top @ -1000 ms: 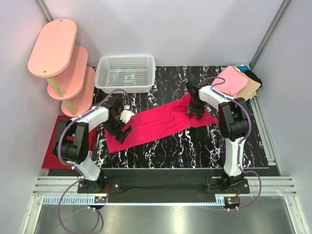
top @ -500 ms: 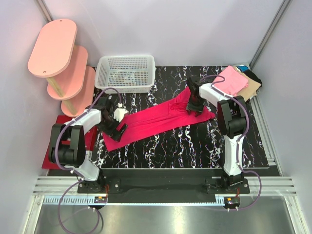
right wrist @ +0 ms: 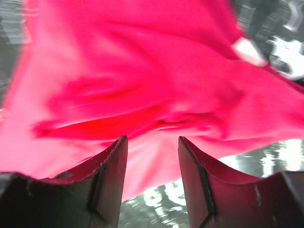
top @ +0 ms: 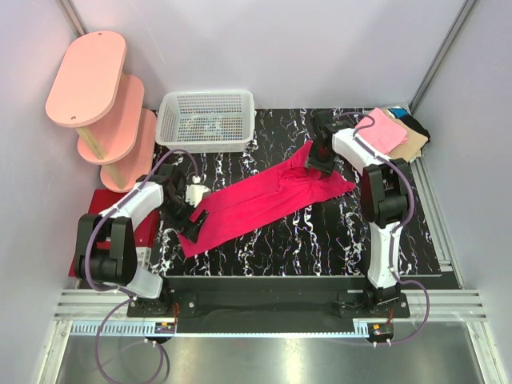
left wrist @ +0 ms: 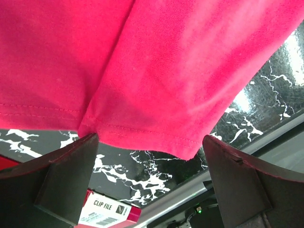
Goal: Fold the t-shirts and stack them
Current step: Rotate the tshirt 45 degrees
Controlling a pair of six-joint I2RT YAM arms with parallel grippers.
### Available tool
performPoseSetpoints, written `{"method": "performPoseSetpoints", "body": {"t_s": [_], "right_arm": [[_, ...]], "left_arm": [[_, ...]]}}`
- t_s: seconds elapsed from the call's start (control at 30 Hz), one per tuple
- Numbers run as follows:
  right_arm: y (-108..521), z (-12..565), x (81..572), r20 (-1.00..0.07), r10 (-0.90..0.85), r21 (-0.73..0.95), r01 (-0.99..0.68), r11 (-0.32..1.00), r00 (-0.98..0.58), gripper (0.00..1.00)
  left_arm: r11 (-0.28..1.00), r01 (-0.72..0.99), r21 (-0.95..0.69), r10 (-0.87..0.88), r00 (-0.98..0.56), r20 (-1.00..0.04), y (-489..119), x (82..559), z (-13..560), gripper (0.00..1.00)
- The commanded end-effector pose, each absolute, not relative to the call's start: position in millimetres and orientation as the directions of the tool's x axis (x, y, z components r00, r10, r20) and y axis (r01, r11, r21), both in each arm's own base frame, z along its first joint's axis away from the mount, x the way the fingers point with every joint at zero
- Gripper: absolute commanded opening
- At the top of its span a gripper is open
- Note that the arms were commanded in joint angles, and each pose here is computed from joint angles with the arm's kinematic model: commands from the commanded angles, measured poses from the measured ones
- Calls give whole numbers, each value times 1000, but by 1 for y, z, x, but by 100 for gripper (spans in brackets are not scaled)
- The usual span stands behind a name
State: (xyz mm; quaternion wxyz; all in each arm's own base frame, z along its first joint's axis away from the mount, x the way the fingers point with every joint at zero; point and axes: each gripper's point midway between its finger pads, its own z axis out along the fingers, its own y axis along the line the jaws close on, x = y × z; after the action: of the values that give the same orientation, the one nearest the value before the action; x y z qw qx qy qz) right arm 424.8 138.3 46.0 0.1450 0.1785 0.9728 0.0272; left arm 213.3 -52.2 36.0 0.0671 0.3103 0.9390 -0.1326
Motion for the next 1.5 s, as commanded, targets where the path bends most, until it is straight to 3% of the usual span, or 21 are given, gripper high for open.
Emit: {"method": "performPoseSetpoints", "body": {"t_s": [0.0, 0.5, 0.83, 0.97, 1.0, 1.13, 1.33, 1.4, 1.47], "right_arm": [[192, 117, 439, -269, 359, 388, 241, 890, -894, 55], [256, 78, 436, -139, 320, 455, 226, 861, -937, 54], [260, 55, 453, -152, 340, 421, 251, 872, -928, 46], [263, 58, 462, -169, 351, 427, 252, 868, -921, 29], [263, 56, 463, -168, 350, 426, 253, 869, -921, 16], [266, 60, 466, -175, 349, 437, 245, 865, -921, 1], [268, 51, 466, -167, 333, 431, 235, 871, -928, 5], [276, 45, 466, -145, 301, 452, 208, 867, -943, 14], [281, 52, 469, -170, 271, 450, 170, 877, -947, 37]], "left_arm": [[775, 613, -158, 566, -782, -261, -52, 231, 57, 99], [787, 613, -79, 571, -770, -284, -43, 239, 66, 99], [789, 611, -65, 572, -769, -285, -40, 235, 63, 99], [789, 613, -52, 577, -767, -282, -38, 234, 62, 99], [790, 612, -49, 576, -767, -283, -38, 234, 62, 99], [789, 612, -45, 578, -766, -283, -37, 233, 60, 99], [790, 613, -33, 581, -764, -280, -35, 232, 59, 99], [791, 611, -36, 578, -766, -281, -35, 232, 58, 99], [792, 610, -34, 579, -766, -279, -35, 232, 57, 99]]}}
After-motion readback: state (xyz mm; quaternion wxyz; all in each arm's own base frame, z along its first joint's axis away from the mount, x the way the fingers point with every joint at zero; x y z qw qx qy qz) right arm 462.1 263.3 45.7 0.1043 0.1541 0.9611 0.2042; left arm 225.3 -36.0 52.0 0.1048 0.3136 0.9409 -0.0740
